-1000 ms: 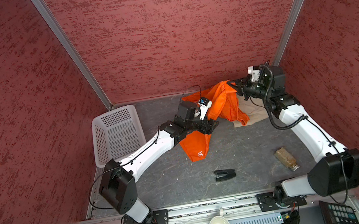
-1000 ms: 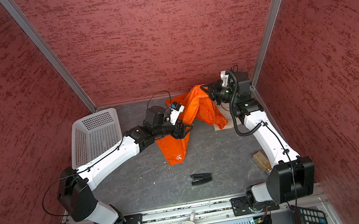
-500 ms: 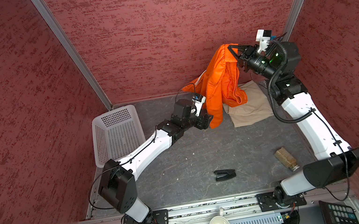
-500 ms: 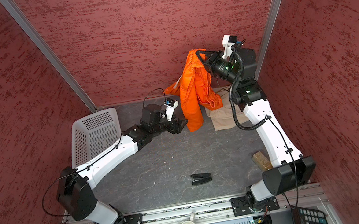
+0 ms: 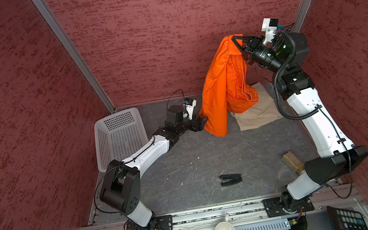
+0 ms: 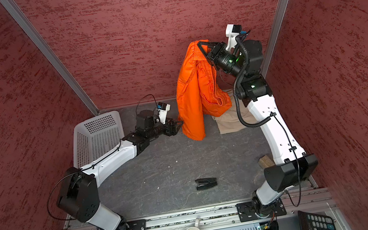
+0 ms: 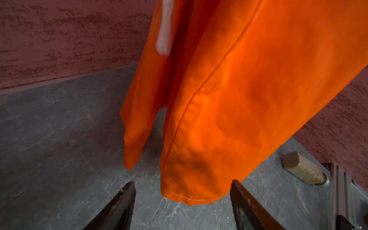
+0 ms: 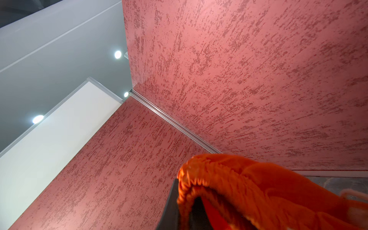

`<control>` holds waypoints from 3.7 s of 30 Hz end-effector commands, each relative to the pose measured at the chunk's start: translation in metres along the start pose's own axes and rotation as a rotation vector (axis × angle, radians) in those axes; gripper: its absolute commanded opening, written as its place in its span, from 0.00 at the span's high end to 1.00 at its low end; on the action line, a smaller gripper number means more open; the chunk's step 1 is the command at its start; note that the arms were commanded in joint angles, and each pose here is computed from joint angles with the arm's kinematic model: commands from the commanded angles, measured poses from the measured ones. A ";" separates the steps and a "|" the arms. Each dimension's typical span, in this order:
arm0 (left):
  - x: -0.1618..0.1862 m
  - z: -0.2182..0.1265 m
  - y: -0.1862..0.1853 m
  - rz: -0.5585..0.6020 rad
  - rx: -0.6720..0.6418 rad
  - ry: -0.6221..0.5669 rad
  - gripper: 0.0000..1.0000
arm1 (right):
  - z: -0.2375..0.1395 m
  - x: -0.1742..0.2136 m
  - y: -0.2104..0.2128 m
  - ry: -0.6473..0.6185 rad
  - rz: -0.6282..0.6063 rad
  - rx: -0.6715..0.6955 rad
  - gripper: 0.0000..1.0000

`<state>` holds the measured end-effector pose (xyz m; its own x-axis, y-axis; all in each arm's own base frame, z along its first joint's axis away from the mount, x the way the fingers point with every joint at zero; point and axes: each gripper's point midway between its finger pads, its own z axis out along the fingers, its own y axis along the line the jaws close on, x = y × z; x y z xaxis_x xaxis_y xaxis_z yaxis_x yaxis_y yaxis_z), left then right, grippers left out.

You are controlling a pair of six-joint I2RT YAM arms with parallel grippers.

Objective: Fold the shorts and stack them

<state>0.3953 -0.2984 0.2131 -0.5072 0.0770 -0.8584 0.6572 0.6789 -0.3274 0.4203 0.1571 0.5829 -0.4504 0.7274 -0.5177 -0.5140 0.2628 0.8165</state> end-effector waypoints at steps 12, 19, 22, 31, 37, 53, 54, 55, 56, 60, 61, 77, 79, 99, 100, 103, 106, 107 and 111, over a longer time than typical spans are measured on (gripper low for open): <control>0.007 -0.009 -0.006 0.204 0.270 -0.045 0.26 | -0.004 0.016 0.047 0.153 -0.101 -0.093 1.00; 0.002 -0.011 -0.015 0.291 0.352 -0.085 0.28 | -0.008 0.025 0.052 0.215 -0.106 -0.102 1.00; -0.008 -0.013 -0.023 0.325 0.393 -0.114 0.30 | -0.009 0.026 0.051 0.223 -0.107 -0.090 1.00; -0.015 -0.015 -0.043 0.371 0.475 -0.105 0.35 | -0.012 0.025 0.053 0.213 -0.108 -0.082 1.00; 0.009 -0.013 -0.055 0.373 0.514 -0.053 0.43 | -0.011 0.015 0.050 0.167 -0.108 -0.068 1.00; 0.038 0.019 -0.053 0.292 0.524 -0.010 0.51 | -0.016 0.007 0.068 0.137 -0.116 -0.115 1.00; 0.040 0.019 -0.054 0.288 0.529 -0.008 0.52 | -0.016 0.007 0.067 0.134 -0.116 -0.113 1.00; 0.042 0.020 -0.055 0.286 0.533 -0.010 0.53 | -0.016 0.006 0.069 0.132 -0.118 -0.117 1.00; 0.044 0.020 -0.055 0.281 0.537 -0.009 0.54 | -0.016 0.005 0.069 0.127 -0.118 -0.116 1.00; 0.048 0.020 -0.060 0.266 0.577 -0.026 0.56 | -0.018 0.002 0.073 0.116 -0.121 -0.128 1.00; 0.048 0.021 -0.061 0.263 0.584 -0.030 0.57 | -0.018 0.002 0.074 0.113 -0.121 -0.129 1.00; 0.018 -0.018 -0.029 0.200 0.338 -0.016 1.00 | -0.048 -0.013 0.013 -0.009 -0.064 0.040 1.00; 0.012 -0.035 -0.019 0.235 0.248 0.026 1.00 | -0.050 -0.009 0.000 -0.006 -0.042 0.078 1.00; -0.099 -0.197 0.064 0.417 -0.315 0.030 1.00 | -0.119 0.043 -0.071 -0.058 0.137 0.340 1.00; -0.103 -0.202 0.063 0.423 -0.322 0.025 1.00 | -0.122 0.048 -0.072 -0.048 0.153 0.354 1.00; -0.109 -0.216 0.053 0.441 -0.331 0.012 1.00 | -0.142 0.070 -0.077 -0.012 0.229 0.403 1.00; -0.108 -0.229 0.046 0.453 -0.342 0.004 1.00 | -0.164 0.088 -0.081 -0.005 0.287 0.451 1.00; -0.107 -0.232 0.046 0.455 -0.348 0.003 1.00 | -0.168 0.092 -0.083 0.000 0.300 0.464 1.00; -0.109 -0.241 0.052 0.465 -0.381 0.016 1.00 | -0.171 0.103 -0.094 0.044 0.332 0.508 1.00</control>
<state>0.3523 -0.1057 0.3792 -0.2274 0.4121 -0.8823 0.5864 0.7813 0.2138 0.2977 0.0982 0.4223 -0.5469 0.7941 -0.2654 -0.0032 0.3150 0.9491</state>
